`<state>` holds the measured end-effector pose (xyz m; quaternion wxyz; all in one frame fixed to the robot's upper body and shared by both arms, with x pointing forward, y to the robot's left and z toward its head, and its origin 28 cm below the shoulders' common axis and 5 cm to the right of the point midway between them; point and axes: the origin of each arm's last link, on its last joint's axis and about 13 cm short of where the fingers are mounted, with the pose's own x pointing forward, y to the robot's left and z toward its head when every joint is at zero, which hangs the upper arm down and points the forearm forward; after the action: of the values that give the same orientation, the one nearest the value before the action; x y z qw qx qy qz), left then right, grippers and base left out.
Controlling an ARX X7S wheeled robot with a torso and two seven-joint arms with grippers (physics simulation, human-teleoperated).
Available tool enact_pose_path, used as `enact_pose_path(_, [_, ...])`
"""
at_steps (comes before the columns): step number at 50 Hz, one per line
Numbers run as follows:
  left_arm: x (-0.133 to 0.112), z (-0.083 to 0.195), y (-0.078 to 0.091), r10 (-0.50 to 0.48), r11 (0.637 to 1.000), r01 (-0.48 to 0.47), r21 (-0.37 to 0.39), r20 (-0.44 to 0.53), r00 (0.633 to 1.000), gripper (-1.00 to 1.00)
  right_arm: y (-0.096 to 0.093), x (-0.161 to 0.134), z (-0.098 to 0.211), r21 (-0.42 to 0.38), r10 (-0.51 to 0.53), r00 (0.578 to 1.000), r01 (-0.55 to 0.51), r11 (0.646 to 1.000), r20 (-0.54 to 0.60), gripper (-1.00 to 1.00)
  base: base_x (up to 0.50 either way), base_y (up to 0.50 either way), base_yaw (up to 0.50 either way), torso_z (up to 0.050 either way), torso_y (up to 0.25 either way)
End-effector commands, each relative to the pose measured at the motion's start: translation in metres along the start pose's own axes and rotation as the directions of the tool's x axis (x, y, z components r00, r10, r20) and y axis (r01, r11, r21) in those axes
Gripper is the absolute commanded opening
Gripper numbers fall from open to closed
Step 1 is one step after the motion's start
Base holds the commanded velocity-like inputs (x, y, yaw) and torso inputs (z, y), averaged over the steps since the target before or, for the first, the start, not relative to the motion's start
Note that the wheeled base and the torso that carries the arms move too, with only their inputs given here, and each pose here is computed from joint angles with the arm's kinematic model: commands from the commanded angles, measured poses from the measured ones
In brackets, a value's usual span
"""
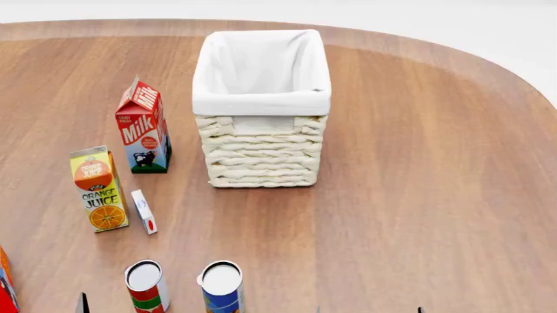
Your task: Pick up the alphabet soup, and put it in the basket.
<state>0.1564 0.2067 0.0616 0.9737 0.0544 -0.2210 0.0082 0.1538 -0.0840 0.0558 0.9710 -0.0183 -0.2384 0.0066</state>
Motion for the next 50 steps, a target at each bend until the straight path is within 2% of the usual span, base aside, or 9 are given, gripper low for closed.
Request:
enact_pose_path(1, [-0.0001,-0.0001,0.0,0.001,1.0,-0.001,0.0,0.001,1.0,1.0,0.0003,-0.0003,0.0003,0.003,0.001,1.0,-0.001,1.0,0.0,1.0,0.21,0.0,0.0,0.0,0.0])
enact_pose_path(50, [-0.001,0.001,-0.0004,-0.001,1.0,0.001,-0.004,0.003,1.0,1.0,0.0011,-0.0003,-0.0012,0.004,0.005,1.0,-0.005,1.0,-0.005,1.0,0.21,0.0,0.0,0.0,0.0])
